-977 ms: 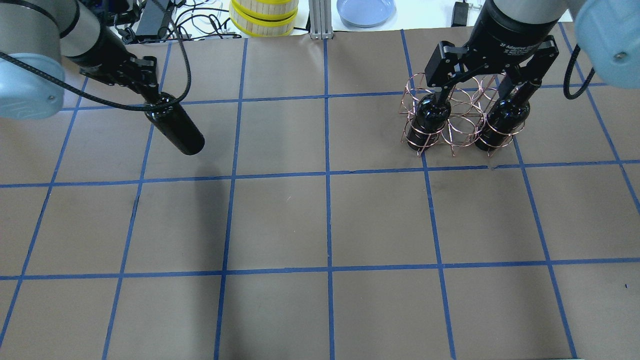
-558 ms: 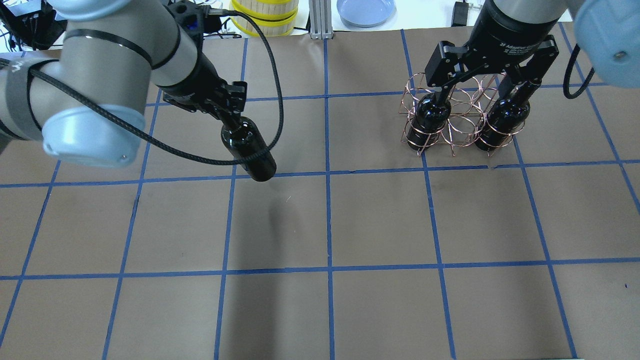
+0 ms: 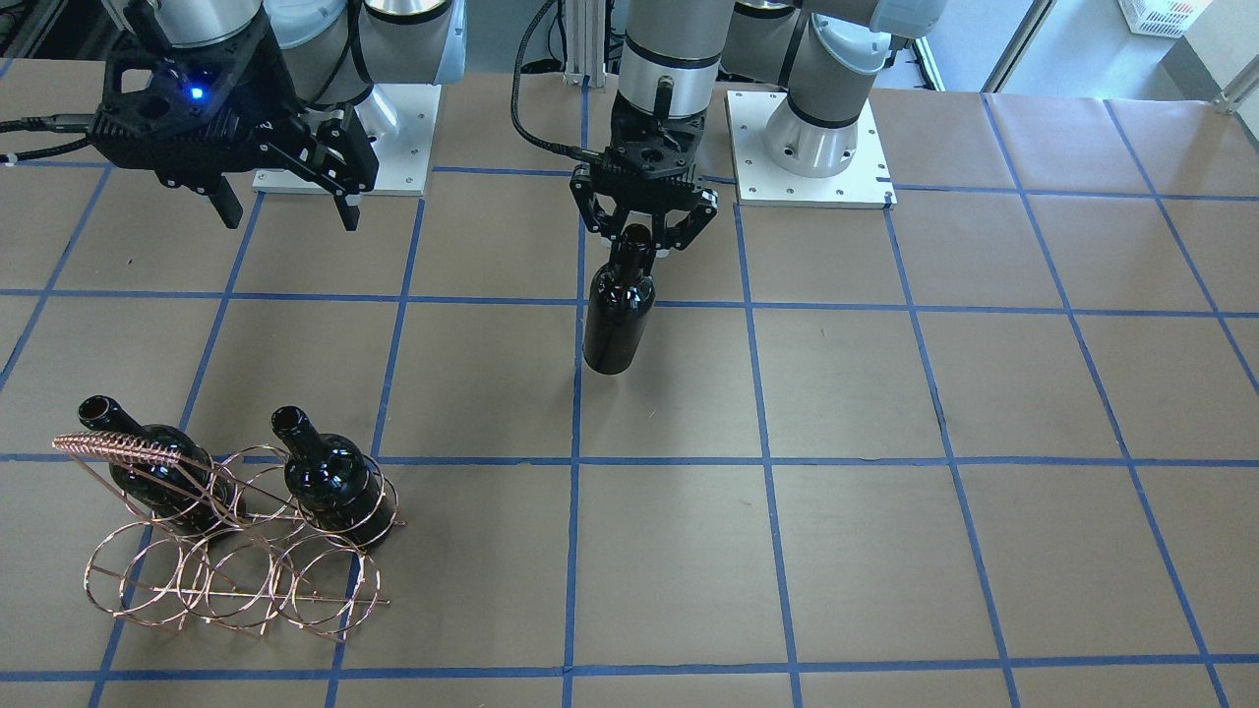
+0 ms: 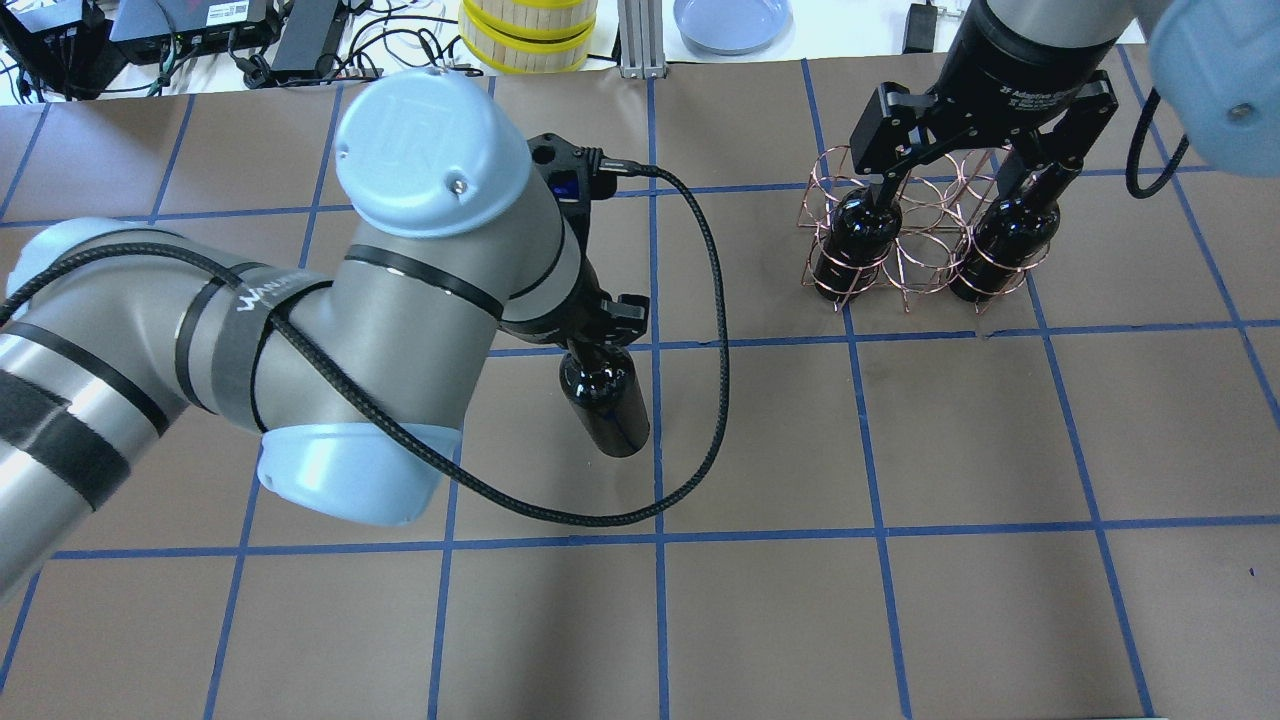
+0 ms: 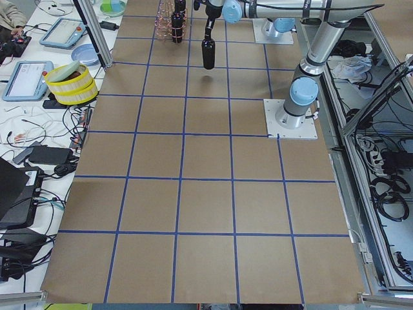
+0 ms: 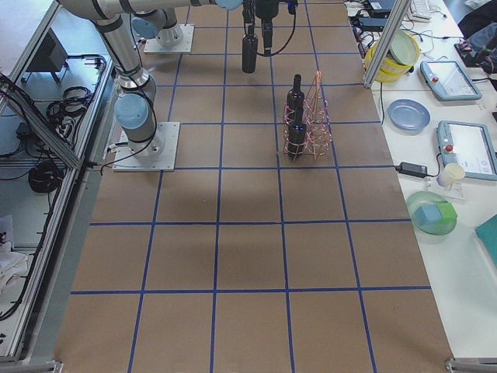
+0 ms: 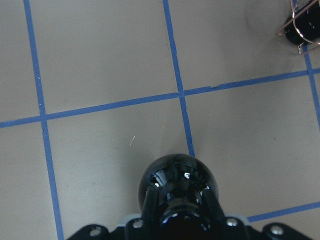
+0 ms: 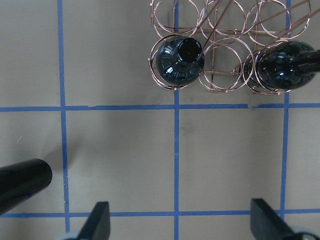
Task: Place wine into wine basket
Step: 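Carry the upright bottle with the left gripper toward the table center, then lower the bottle upright onto the table and open the left gripper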
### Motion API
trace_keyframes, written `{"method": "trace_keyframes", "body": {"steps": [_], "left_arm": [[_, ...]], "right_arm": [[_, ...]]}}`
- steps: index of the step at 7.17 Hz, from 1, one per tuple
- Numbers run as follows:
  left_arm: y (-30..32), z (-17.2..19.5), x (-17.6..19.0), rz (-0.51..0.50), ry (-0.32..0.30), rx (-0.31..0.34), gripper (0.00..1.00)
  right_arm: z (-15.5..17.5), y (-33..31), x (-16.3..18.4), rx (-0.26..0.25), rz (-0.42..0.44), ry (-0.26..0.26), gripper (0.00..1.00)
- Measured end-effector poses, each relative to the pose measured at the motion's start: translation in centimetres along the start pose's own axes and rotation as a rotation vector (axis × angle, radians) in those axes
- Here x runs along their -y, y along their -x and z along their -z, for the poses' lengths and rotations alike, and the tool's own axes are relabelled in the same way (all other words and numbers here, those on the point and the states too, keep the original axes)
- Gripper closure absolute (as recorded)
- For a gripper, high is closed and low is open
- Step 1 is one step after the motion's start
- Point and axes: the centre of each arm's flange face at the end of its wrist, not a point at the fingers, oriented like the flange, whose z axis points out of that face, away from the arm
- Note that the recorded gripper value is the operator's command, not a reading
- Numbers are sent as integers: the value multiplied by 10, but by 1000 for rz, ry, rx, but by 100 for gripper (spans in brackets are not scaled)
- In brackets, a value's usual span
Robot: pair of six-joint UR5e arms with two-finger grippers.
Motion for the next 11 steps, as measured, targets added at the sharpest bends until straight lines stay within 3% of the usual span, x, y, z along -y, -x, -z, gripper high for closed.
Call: {"method": "trace_keyframes", "body": {"steps": [3, 11], "left_arm": [[-21, -17, -7, -15, -20, 34, 100], [-38, -34, -21, 32, 7, 8, 100]], "right_arm": [[0, 0, 0, 1, -1, 0, 0], [0, 0, 0, 1, -1, -1, 0]]}}
